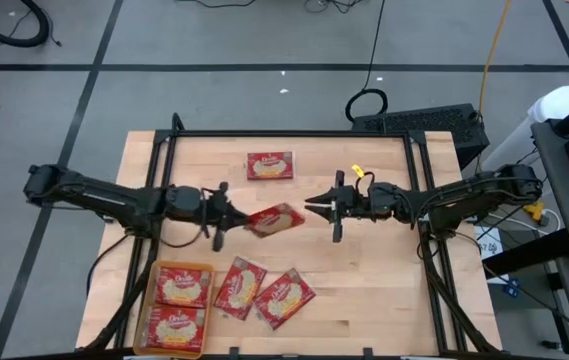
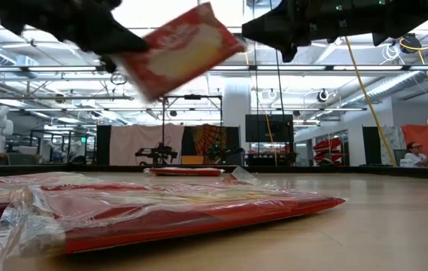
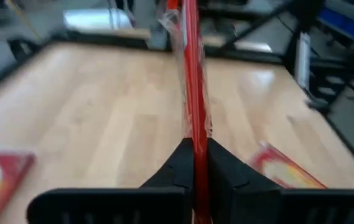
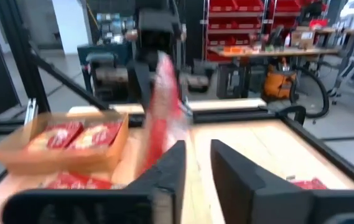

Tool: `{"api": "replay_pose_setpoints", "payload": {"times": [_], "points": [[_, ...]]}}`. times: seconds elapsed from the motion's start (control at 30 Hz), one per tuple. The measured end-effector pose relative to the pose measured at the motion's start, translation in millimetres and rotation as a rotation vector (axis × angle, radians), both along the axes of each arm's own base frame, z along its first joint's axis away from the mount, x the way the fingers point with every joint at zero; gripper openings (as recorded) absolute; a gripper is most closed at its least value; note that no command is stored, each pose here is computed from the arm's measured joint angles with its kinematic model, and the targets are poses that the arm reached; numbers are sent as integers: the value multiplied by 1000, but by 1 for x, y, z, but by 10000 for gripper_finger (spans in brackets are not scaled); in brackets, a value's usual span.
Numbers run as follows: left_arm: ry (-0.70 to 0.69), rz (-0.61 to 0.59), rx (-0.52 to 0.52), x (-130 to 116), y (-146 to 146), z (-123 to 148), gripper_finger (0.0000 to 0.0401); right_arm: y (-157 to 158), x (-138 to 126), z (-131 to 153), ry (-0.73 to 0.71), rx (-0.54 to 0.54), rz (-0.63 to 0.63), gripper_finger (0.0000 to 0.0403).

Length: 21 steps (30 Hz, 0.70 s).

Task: Sort popcorn bags into baskets
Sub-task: Put the red popcorn bag into the orange bin

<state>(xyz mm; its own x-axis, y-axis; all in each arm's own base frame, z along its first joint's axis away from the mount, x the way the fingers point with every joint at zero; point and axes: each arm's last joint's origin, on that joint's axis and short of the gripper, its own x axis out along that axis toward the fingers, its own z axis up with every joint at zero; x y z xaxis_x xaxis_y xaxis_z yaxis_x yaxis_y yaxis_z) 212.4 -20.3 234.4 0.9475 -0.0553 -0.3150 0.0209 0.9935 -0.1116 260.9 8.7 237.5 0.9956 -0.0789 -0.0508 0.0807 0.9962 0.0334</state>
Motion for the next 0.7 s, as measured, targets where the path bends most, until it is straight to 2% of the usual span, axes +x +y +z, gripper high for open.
{"api": "replay_pose_setpoints", "payload": {"times": [0.17, 0.3, 0.53, 0.7], "points": [[199, -52, -148, -39, -16, 21, 17, 0, -1, -10, 97, 20, -4, 122], [339, -119, -262, -68, -35, 38, 17, 0, -2, -14, 146, 19, -6, 146], [531, -274, -447, -97, -81, 35, 17, 0, -3, -19, 201, 17, -6, 144], [683, -292, -554, -114, -115, 27, 17, 0, -3, -21, 216, 14, -6, 137]]}}
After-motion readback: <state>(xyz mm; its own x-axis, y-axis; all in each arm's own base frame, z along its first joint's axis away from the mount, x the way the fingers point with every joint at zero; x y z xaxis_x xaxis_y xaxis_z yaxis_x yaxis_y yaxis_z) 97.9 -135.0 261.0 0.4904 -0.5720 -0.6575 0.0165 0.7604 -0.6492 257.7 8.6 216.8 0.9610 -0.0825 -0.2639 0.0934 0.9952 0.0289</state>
